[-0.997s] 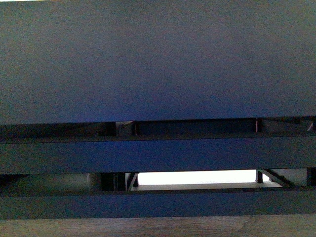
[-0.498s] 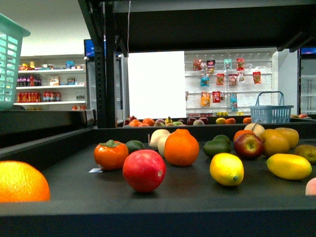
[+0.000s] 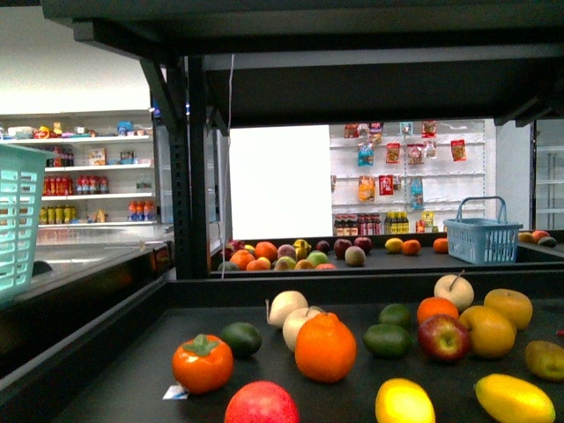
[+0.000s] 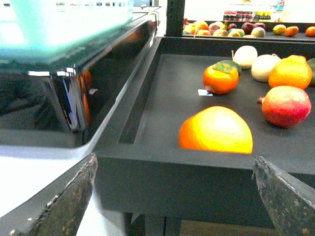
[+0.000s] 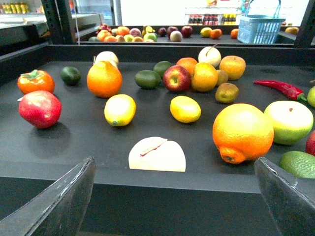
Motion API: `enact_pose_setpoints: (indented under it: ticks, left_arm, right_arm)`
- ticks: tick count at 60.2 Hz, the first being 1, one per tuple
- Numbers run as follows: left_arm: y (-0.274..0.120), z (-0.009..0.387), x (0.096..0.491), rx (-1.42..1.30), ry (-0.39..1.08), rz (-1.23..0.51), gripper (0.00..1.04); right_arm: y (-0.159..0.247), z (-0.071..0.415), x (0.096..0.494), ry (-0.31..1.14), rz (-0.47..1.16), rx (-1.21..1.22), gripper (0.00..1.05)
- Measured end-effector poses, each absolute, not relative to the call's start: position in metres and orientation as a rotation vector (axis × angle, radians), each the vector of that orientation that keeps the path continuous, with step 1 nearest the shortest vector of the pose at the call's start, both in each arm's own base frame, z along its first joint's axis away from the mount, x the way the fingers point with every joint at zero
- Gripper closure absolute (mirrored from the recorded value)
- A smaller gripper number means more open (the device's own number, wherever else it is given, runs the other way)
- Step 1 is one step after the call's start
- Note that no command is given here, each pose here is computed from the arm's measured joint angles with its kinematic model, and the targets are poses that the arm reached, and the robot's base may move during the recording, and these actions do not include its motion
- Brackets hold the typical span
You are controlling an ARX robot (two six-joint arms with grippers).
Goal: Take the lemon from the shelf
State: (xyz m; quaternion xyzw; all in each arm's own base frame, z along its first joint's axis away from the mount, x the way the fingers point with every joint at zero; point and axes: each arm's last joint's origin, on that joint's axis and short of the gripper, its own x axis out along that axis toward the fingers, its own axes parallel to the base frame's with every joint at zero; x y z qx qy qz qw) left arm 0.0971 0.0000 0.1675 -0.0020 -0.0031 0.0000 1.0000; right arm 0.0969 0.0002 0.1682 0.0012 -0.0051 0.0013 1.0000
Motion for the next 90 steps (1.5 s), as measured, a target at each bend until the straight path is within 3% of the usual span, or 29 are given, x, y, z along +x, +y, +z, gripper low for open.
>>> enact_pose_setpoints:
  ticks: [67,75,90]
  left_arm:
    - [0.0,0.167,0.097,-0.007,-0.002,-0.001,0.08]
    - [0.001,0.164,0.103,-0.248,0.224,-0.008,0.08]
    - [0.027,0.234,0.147,-0.575,0.172,-0.044,0.08]
  right_arm:
    - [0.0,0.168,0.097,-0.01,0.003,0.002,0.07]
    - [0.0,0.168,0.097,-0.01,0.003,0.002,0.07]
    - [0.0,0.168,0.097,-0.01,0.003,0.002,0.07]
